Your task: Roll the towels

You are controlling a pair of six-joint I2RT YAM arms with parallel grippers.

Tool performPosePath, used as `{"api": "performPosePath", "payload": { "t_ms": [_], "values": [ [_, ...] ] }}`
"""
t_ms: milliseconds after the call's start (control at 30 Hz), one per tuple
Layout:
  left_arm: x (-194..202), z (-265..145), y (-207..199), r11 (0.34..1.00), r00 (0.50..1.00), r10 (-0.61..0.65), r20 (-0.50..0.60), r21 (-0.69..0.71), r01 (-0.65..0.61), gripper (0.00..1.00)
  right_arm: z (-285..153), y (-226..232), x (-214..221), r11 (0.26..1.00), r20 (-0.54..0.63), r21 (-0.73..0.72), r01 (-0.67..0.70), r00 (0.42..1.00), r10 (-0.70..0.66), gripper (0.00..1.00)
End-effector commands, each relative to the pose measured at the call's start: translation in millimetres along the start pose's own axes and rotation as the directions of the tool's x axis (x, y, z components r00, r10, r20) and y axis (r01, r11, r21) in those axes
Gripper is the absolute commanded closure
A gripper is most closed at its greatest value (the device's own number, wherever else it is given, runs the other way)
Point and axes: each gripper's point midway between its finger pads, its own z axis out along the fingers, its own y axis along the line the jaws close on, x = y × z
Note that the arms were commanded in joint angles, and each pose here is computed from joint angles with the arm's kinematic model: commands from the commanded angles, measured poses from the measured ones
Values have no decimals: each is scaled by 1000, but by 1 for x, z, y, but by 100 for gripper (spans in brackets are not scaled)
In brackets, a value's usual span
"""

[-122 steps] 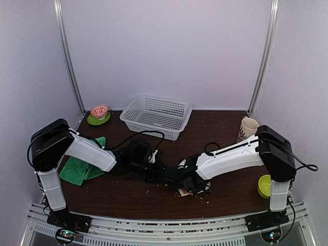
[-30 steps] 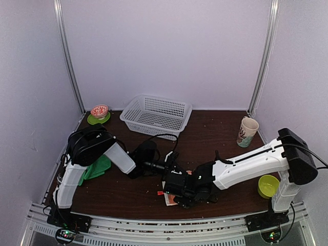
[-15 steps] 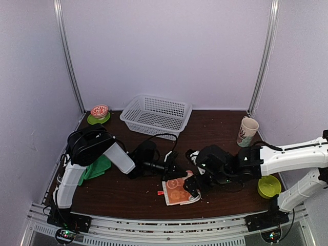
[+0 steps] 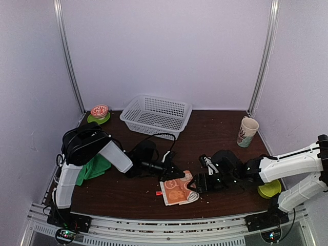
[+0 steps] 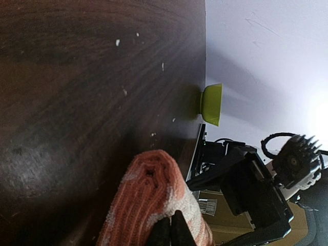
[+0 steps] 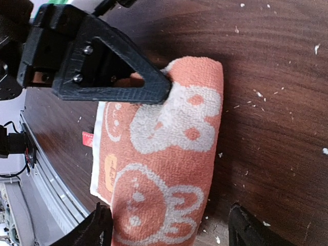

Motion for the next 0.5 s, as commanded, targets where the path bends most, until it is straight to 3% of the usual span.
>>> {"api": "performPosePath", "payload": {
  "t_ms": [0, 100, 300, 467],
  "values": [
    [7, -9, 37, 991, 998, -64, 13, -119, 65, 96, 12, 5, -4, 995, 2, -72, -61, 998, 62, 23],
    [8, -11, 39, 990, 998, -63, 15, -125, 65, 96, 14, -1, -10, 989, 23, -101, -108, 994, 111, 23],
    [11, -13, 45, 986, 998, -61, 17, -153, 63, 96, 14, 4, -17, 973, 29, -183, -144, 988, 152, 11],
    [11, -14, 46, 985, 998, -55, 21, -162, 57, 96, 25, 2, -9, 970, -36, -172, -170, 985, 166, 18]
  ]
}}
